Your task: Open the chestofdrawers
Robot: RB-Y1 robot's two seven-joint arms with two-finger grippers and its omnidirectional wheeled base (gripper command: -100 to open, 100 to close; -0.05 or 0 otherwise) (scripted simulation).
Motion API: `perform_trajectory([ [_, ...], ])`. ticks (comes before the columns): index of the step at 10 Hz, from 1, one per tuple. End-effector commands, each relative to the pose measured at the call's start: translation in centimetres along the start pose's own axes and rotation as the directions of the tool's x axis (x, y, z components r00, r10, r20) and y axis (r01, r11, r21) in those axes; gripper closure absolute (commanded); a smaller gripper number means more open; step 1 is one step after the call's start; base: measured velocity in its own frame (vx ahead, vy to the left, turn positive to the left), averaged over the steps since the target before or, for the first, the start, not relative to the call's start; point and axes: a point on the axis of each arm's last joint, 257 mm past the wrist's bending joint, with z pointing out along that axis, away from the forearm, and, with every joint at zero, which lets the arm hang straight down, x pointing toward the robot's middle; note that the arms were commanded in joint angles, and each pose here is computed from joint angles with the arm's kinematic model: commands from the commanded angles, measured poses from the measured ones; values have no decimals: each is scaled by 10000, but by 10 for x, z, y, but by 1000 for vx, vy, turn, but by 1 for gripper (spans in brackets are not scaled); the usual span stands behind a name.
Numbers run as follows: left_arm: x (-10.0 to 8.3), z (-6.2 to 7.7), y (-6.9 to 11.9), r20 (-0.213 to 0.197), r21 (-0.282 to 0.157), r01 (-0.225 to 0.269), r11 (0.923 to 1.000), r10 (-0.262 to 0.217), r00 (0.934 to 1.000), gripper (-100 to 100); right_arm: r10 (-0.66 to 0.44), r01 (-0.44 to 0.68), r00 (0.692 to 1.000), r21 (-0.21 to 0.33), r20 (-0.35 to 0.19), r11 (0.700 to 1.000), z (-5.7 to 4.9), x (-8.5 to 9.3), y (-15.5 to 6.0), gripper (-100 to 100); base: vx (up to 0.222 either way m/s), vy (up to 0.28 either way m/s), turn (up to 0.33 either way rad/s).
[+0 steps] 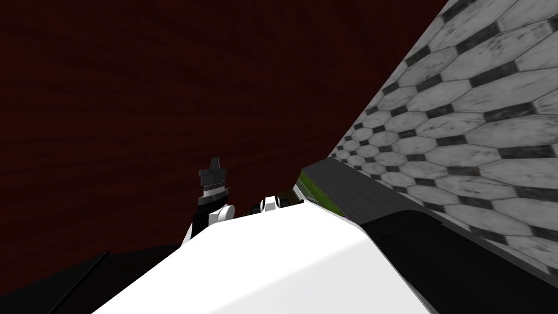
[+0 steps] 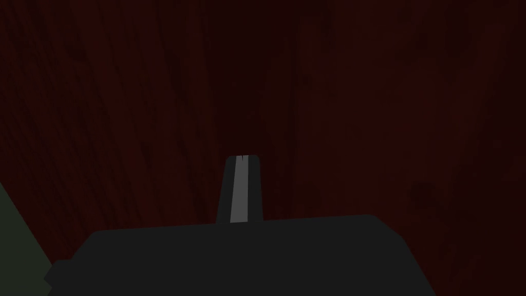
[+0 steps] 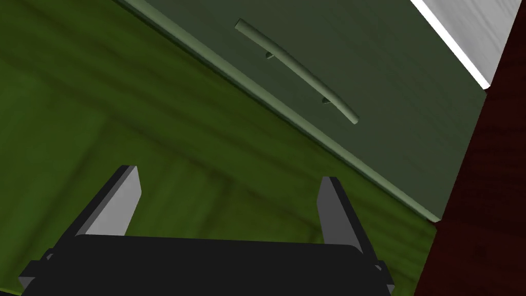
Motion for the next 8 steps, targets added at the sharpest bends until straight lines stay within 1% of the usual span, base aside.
perform_trajectory([
  [1, 1, 0, 0, -17, 0, 10, 10000, -10, 10000, 0, -729, 732, 9973, 915, -66, 9931, 6, 12, -25, -100, 21, 14, 207],
  [2, 1, 0, 0, -26, 4, 18, 10000, -18, 10000, 0, -852, 869, 9962, 1087, -201, 9903, 6, 19, -32, -100, 25, 15, 145],
  [3, 3, -1, 0, -58, 3, 37, 10000, -37, 10000, 0, -907, 930, 9956, 1121, -255, 9893, 7, 22, -34, -100, 12, 7, 14],
  [4, 4, -1, 0, -76, 0, 47, 10000, -47, 10000, 0, -1480, 1506, 9886, 1718, -279, 9735, 8, 27, -51, -100, 22, 23, 218],
  [5, 4, -1, 0, -85, 3, 55, 10000, -55, 9999, 0, -1543, 1584, 9874, 1860, -362, 9697, 8, 30, -56, -100, 29, 19, 136],
  [6, 6, -1, 0, -112, 4, 71, 10000, -71, 9999, 0, -2025, 2041, 9788, 2296, -311, 9516, 8, 30, -68, -100, 31, 2, 204],
  [7, 8, -2, 0, -159, -8, 99, 10000, -99, 9998, 0, -2145, 2194, 9756, 2545, -475, 9418, 8, 36, -77, -100, 19, 1, 142],
  [8, 8, -2, 0, -161, -8, 103, 9999, -103, 9998, 0, -2572, 2575, 9655, 2950, -406, 9201, 7, 32, -88, -100, 29, 27, 212],
])
